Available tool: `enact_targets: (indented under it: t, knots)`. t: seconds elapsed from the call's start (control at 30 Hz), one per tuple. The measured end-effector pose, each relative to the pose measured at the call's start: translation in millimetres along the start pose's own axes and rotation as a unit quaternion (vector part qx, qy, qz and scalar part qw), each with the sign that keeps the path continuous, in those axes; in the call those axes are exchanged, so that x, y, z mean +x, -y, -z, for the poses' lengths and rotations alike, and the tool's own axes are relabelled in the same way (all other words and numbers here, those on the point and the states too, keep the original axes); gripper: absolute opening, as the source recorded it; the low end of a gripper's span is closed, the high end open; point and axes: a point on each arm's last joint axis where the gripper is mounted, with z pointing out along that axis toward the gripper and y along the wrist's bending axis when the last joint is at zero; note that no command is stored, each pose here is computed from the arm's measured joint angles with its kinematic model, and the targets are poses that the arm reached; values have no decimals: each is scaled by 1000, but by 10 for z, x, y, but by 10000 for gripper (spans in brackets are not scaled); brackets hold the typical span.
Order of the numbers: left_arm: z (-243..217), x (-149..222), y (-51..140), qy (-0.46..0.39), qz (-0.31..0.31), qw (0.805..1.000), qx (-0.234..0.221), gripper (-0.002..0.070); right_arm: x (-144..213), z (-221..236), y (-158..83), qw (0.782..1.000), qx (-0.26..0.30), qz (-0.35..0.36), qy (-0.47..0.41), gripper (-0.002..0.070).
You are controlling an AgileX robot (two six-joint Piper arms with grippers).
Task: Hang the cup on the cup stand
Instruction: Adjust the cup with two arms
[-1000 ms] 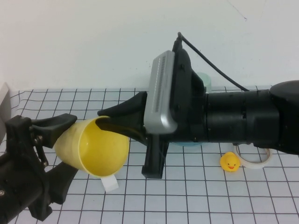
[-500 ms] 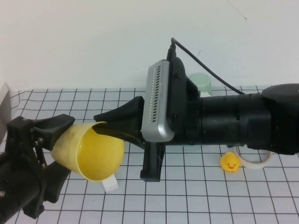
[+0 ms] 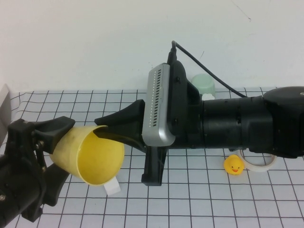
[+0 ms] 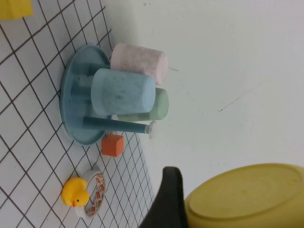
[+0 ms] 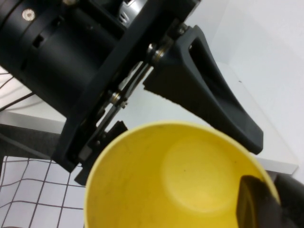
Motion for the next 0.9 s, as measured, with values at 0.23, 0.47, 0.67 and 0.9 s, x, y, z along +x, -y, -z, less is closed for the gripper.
enact_targets:
  t: [0.23, 0.47, 0.67, 0.9]
  knots:
    - [0, -13, -1, 7, -14, 1000, 0, 580, -11, -6, -18, 1000, -6, -5, 4, 97]
    - [0, -17, 0, 9, -75, 997, 0, 573, -17, -17, -62, 1000, -24, -5, 11, 171]
    - [1, -22, 6, 12, -133, 991, -1, 573, -6, -26, -78, 1000, -28, 4, 3, 182]
    - [1, -26, 5, 14, -144, 989, -2, 573, 13, -33, -75, 1000, -22, 7, -7, 182]
